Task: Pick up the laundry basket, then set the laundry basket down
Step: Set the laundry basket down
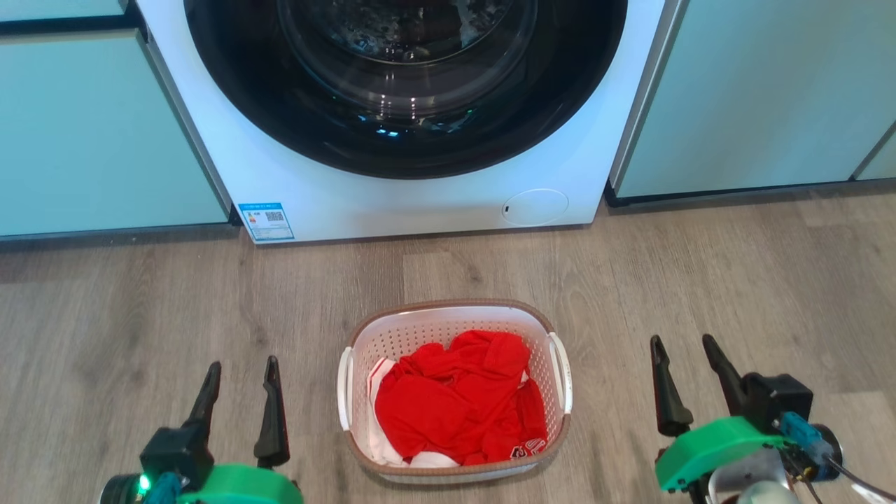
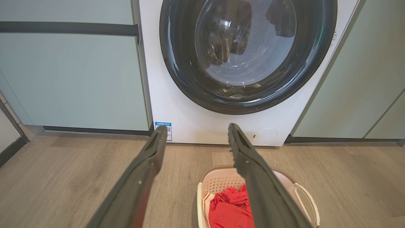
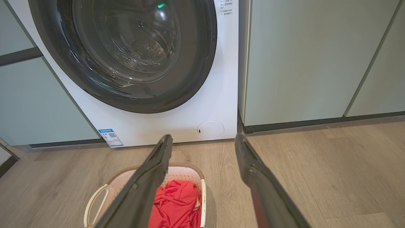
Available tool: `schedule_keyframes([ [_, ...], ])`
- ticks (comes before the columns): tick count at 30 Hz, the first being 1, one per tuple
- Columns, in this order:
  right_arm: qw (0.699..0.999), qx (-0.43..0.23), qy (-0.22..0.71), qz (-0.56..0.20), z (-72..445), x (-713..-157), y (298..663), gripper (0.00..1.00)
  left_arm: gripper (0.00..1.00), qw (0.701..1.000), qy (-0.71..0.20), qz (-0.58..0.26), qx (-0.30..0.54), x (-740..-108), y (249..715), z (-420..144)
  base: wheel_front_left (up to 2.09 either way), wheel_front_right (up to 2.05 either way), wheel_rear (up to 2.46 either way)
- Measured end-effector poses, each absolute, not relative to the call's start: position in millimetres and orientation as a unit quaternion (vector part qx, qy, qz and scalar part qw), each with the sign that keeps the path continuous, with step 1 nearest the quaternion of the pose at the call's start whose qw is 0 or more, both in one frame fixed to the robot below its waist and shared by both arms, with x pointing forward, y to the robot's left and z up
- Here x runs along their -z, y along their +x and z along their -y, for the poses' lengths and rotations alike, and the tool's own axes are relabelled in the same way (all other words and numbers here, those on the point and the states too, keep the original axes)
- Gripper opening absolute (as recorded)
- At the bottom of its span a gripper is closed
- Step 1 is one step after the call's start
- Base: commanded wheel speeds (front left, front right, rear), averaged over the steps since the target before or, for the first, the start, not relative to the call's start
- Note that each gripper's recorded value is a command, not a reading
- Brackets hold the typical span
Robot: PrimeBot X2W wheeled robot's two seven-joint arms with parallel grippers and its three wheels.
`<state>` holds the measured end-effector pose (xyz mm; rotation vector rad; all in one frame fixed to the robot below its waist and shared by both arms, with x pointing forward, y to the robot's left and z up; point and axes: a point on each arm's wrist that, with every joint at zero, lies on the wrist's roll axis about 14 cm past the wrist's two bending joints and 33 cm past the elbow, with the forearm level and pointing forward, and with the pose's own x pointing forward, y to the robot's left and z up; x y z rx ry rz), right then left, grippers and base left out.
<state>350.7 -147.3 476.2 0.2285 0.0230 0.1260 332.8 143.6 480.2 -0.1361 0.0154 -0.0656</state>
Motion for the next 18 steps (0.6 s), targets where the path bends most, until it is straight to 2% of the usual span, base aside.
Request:
schedule_keyframes([
  [18,0.992,-0.059,0.11,-0.01,150.0,-476.6,345.9,1.0,1.0,0.997,-0.067,-0.011,0.031,-478.5,327.7,-143.8,0.0,0.0,0.0],
])
